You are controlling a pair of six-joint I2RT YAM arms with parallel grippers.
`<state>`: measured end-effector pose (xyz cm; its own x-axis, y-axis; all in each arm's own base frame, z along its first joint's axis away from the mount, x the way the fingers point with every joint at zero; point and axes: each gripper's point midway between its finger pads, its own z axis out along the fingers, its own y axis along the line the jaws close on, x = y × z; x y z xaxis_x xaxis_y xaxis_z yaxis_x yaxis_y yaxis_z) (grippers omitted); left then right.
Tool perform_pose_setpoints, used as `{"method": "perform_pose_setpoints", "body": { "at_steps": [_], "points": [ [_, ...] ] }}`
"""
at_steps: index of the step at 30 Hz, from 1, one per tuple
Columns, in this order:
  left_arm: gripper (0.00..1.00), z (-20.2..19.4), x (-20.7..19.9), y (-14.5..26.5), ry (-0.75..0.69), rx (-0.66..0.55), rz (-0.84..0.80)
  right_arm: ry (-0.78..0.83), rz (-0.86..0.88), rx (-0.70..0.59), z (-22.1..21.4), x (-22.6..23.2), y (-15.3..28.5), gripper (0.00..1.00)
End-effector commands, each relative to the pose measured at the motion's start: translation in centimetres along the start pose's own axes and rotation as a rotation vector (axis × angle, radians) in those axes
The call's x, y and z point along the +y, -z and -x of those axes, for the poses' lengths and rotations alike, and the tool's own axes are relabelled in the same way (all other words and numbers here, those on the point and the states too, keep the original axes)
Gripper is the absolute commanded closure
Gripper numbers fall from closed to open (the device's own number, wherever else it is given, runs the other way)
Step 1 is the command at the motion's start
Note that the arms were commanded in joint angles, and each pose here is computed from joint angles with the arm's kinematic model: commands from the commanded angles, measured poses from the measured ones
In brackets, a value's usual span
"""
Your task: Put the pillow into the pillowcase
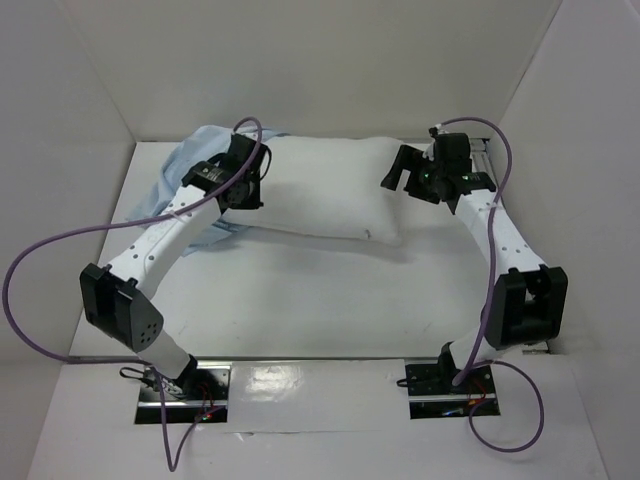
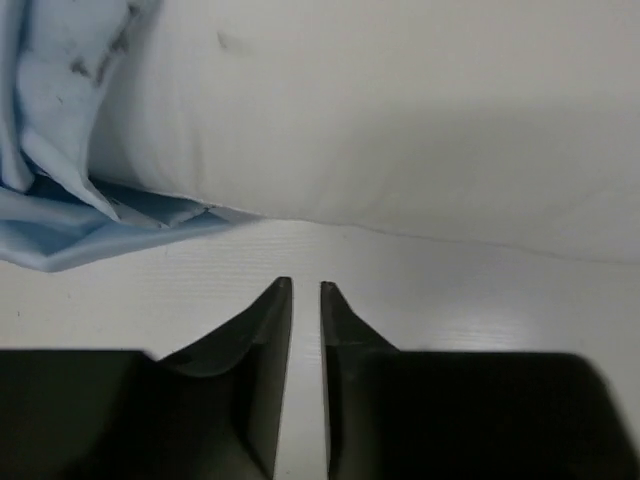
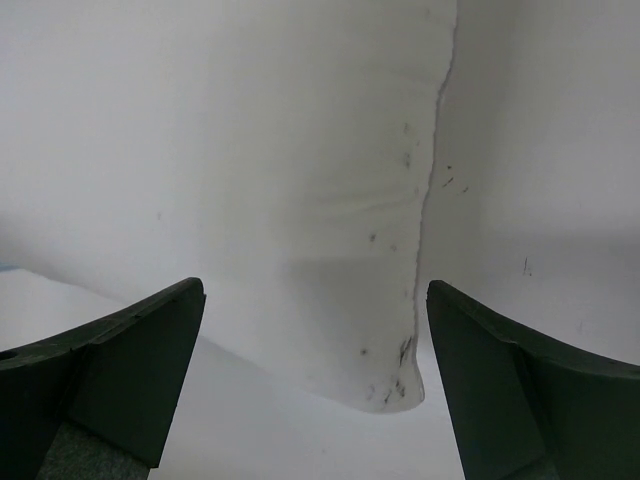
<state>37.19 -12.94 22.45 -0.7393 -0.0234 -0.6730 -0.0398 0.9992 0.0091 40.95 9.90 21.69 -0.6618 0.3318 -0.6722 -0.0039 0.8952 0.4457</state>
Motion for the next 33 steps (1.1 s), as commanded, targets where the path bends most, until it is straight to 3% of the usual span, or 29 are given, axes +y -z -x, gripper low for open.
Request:
{"method": "perform_pose_setpoints", "body": {
  "at_steps": [1, 2, 5, 10, 21, 28, 30, 31, 32, 33],
  "points": [
    [0.66, 2.0, 3.3, 0.9, 0.042, -0.111, 0.187, 0.048, 0.024, -0.024, 1.7, 1.2, -0.1, 0.01],
    [0.51, 1.8, 3.8, 0.7, 0.038, -0.111, 0.217, 0.048, 0.024, -0.024, 2.0, 1.2, -0.3, 0.01],
    [0.36, 1.2, 6.4, -0.7, 0.074, -0.087, 0.307, 0.056, 0.020, -0.016, 1.8, 1.0, -0.6, 0.01],
    [0.36, 0.3, 9.1, -2.2, 0.160, -0.080, 0.401, 0.051, 0.023, 0.006, 1.1, 0.8, -1.0, 0.01],
    [0.47, -2.3, 11.9, -7.6, 0.253, 0.047, 0.489, 0.054, -0.007, 0.025, 0.4, 0.1, -1.1, 0.01],
    [0.47, -3.9, 13.3, -8.3, 0.308, 0.093, 0.499, 0.085, 0.013, 0.093, -1.1, -0.2, -1.8, 0.01],
    [0.54, -3.8, 13.5, -8.5, 0.321, 0.091, 0.494, 0.108, 0.060, 0.185, -3.4, 0.1, -2.9, 0.01],
    [0.63, -3.8, 13.6, -8.5, 0.330, 0.096, 0.488, 0.110, 0.074, 0.232, -4.6, 0.2, -3.4, 0.01],
    [0.74, -3.7, 13.4, -8.6, 0.327, 0.095, 0.475, 0.098, 0.111, 0.270, -5.5, 0.6, -3.9, 0.01],
    [0.98, -3.8, 12.9, -8.8, 0.323, 0.110, 0.442, 0.083, 0.125, 0.315, -6.8, 0.2, -5.0, 0.01]
  ]
}}
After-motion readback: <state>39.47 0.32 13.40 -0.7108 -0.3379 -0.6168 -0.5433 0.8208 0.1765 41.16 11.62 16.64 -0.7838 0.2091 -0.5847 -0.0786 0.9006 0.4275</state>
